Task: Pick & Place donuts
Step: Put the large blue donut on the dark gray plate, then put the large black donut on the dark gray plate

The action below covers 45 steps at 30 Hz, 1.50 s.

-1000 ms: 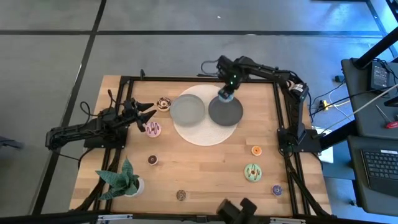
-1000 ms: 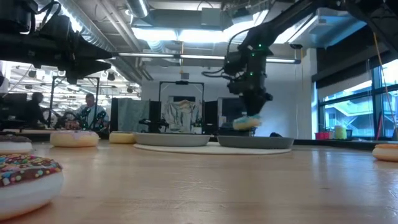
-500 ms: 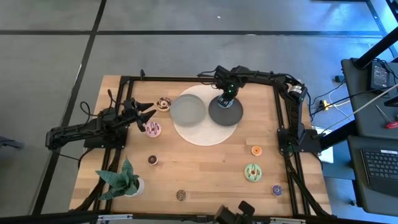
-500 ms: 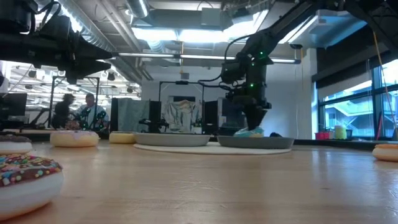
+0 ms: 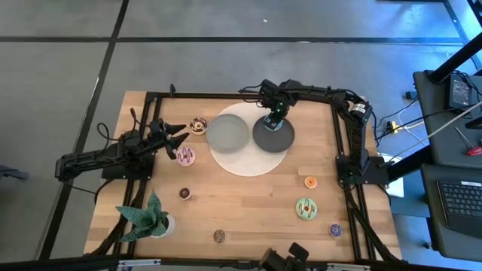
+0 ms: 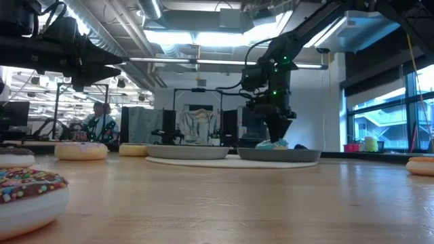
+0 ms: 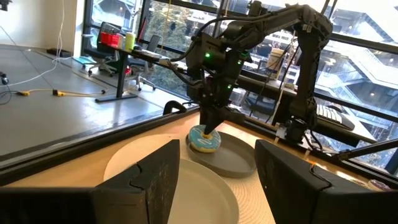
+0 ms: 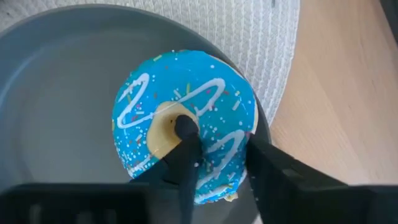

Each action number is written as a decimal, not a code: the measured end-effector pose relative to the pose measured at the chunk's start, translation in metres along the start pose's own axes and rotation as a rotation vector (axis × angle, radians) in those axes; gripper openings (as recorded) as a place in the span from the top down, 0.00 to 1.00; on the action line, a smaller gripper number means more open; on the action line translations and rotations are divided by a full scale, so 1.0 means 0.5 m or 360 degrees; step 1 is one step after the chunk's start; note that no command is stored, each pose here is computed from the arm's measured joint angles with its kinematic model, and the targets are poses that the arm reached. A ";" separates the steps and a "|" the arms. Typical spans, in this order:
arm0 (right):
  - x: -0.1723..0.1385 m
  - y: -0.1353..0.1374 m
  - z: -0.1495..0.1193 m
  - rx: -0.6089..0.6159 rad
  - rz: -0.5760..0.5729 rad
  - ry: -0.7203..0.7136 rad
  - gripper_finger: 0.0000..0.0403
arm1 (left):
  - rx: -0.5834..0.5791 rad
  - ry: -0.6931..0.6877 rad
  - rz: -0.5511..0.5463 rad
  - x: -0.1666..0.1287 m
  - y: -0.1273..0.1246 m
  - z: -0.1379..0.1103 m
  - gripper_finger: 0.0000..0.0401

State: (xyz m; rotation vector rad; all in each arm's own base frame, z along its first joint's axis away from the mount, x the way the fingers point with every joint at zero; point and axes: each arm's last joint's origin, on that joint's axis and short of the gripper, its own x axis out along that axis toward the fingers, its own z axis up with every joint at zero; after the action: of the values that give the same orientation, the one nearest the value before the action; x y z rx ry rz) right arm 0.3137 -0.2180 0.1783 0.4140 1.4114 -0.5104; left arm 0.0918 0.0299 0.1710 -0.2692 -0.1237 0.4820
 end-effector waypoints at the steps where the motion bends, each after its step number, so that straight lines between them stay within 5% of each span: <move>1: -0.002 0.000 0.001 0.0004 -0.0005 -0.0003 0.63 | 0.0000 0.0000 0.0001 0.000 0.000 0.000 0.49; 7: -0.023 -0.004 0.006 0.0003 -0.0089 0.0021 0.47 | 0.0000 0.0001 -0.0001 0.000 0.000 0.000 0.49; 14: -0.098 -0.011 0.014 -0.0002 -0.0224 0.0055 0.41 | 0.0000 0.0004 -0.0013 0.000 0.000 0.000 0.49; 19: -0.206 -0.008 -0.010 0.0027 -0.0181 -0.0147 0.40 | -0.0099 0.0013 -0.0035 0.000 -0.001 -0.001 0.49; 26: -0.304 0.026 -0.119 -0.0038 -0.0144 -0.0628 0.40 | -0.0351 0.0021 -0.0047 0.000 -0.002 -0.001 0.49; 31: -0.306 0.040 -0.206 0.0076 -0.0067 -0.0943 0.40 | -0.0578 -0.0125 0.0132 0.000 0.004 0.008 0.49; 35: -0.293 0.038 -0.250 0.0249 0.0015 -0.1139 0.40 | -0.0494 -0.0126 0.0186 0.000 0.002 0.023 0.49; 45: -0.289 0.036 -0.267 0.0397 0.0099 -0.1299 0.40 | -0.0366 0.0370 0.0662 0.065 -0.021 0.095 0.49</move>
State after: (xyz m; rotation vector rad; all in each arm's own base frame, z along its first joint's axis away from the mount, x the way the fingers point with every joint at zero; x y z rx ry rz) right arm 0.2025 -0.1156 0.3051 0.3830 0.5490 -0.7053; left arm 0.1165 0.0470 0.2215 -0.5798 0.1082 0.8462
